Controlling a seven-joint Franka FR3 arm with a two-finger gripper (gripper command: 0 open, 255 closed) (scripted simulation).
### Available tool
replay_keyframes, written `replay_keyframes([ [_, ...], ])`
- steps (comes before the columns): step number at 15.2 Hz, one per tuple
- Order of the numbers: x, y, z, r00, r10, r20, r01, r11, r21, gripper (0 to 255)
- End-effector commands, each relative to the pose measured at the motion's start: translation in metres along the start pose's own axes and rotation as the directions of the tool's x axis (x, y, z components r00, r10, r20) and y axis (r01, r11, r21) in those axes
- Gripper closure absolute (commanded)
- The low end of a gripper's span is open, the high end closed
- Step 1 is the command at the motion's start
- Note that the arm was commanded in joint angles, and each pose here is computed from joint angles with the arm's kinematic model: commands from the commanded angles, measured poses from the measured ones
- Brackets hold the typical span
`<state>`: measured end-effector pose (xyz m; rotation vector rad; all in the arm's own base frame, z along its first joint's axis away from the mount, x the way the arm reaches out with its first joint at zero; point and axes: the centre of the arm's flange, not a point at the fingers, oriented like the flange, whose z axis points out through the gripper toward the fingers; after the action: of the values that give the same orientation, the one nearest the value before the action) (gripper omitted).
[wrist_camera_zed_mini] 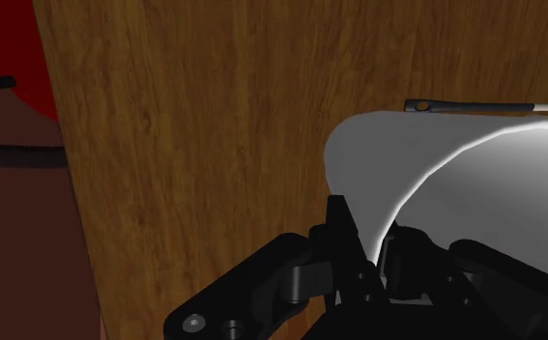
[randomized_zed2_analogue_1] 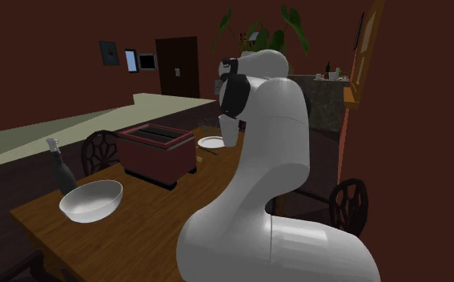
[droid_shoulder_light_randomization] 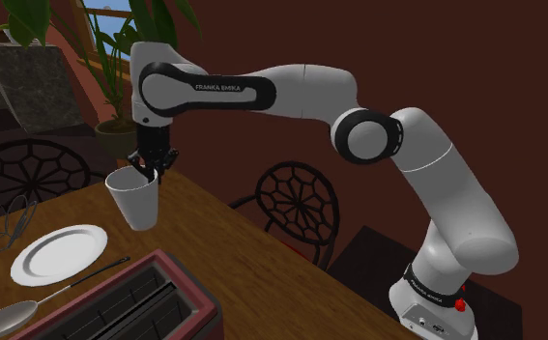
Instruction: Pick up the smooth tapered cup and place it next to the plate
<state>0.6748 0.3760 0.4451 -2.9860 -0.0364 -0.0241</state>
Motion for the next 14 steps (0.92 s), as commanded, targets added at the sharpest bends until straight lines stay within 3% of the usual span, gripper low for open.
replay_keyframes([
  [1, 0.001, 0.001, 0.011, 1.000, 0.000, -0.001, 0.000, 1.000, 0.001, 255],
  [10, 0.000, 0.009, 0.058, 1.000, 0.000, -0.001, 0.000, 1.000, 0.001, 255],
  [14, 0.000, 0.009, 0.058, 1.000, 0.000, -0.001, 0.000, 1.000, 0.001, 255],
])
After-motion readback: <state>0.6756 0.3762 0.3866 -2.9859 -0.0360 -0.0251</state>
